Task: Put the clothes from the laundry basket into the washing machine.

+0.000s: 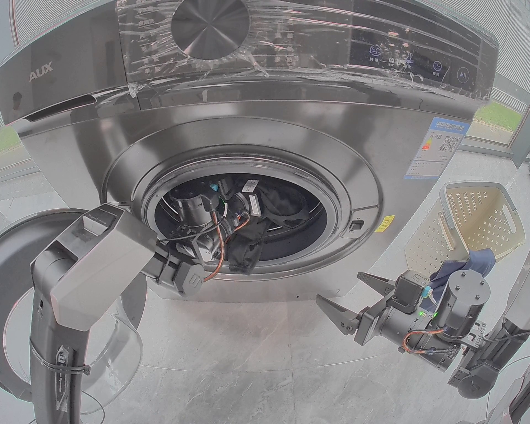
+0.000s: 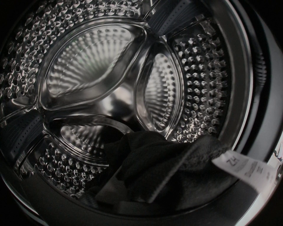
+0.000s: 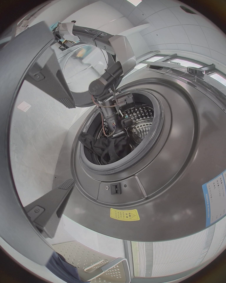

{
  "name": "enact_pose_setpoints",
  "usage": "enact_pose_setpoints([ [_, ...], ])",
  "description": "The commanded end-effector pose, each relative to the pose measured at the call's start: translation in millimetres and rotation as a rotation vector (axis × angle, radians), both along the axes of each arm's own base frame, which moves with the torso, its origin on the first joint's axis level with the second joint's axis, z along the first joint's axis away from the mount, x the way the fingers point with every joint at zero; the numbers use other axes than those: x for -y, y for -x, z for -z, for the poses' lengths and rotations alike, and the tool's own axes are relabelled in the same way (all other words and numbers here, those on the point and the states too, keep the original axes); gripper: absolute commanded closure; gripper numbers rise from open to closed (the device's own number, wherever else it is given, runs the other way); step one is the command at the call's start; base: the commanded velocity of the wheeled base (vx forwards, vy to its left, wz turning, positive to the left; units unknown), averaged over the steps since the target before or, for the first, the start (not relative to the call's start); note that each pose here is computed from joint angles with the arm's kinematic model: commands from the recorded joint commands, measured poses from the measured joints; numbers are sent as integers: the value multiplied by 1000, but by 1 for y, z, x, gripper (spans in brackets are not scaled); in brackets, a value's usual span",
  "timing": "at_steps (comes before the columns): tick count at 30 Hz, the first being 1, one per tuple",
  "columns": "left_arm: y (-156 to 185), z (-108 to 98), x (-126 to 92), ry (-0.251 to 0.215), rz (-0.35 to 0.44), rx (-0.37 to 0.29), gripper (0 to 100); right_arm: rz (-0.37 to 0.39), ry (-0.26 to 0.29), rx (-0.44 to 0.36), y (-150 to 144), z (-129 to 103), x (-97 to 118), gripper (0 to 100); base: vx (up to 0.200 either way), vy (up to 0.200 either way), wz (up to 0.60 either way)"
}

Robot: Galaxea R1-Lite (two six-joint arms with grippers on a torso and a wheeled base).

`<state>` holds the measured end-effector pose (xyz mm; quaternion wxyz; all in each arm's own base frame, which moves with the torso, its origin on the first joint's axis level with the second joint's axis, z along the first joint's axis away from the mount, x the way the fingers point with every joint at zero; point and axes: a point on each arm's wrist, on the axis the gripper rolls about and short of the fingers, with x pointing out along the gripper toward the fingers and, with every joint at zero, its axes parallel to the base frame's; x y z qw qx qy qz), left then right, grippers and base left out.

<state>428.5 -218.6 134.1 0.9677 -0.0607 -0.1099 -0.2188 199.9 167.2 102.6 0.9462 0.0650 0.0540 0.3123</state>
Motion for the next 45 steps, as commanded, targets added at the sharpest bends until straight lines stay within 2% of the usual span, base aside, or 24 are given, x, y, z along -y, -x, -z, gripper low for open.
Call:
enact_pose_setpoints([
  [1,-24,10,3,-4,-39,-25,100,-11,5,-8,1,2,-3,0,0,0,0],
  [6,-44,-9,4,34,-108,12,100,-12,8,-11,1,4,-3,0,0,0,0],
  [9,-47,-11,1,44,-130,17,100,-11,7,-10,1,3,-3,0,0,0,0],
  [10,-47,-11,1,43,-130,16,0,-11,7,-10,1,3,-3,0,0,0,0],
  [14,-43,-7,3,57,-118,-22,0,-12,8,-11,1,4,-3,0,0,0,0],
  [17,-33,-8,1,41,-113,-101,0,-12,8,-11,1,4,-3,0,0,0,0],
  [18,-27,-6,2,28,-106,-153,0,-12,8,-11,1,4,-3,0,0,0,0],
  [19,-27,-6,2,28,-106,-153,0,-12,8,-11,1,4,-3,0,0,0,0],
  [20,-17,-7,4,20,-93,-214,0,-14,7,-10,1,3,-4,0,0,0,0],
  [21,-15,-6,5,16,-89,-231,0,-12,8,-11,1,4,-4,0,0,0,0],
  [22,-8,-2,5,-5,-74,-289,0,-14,8,-11,1,4,-4,0,0,0,0],
  [25,2,10,8,-49,-63,-360,0,-14,12,-19,1,6,-4,0,0,0,0],
  [29,2,27,12,-73,-59,-400,0,-24,11,-24,3,7,-7,0,0,0,0],
  [33,-7,38,11,-76,-71,-402,0,-26,13,-28,3,8,-7,0,0,0,0],
  [34,-8,36,12,-72,-69,-395,100,-26,13,-28,3,8,-7,0,0,0,0],
  [41,-22,25,19,-10,-77,-331,100,-27,16,-32,2,9,-8,0,0,0,0],
  [42,-30,17,21,40,-94,-297,100,-32,16,-32,3,10,-9,0,0,0,0],
  [45,-41,5,20,95,-121,-229,100,-33,15,-31,3,9,-10,0,0,0,0],
])
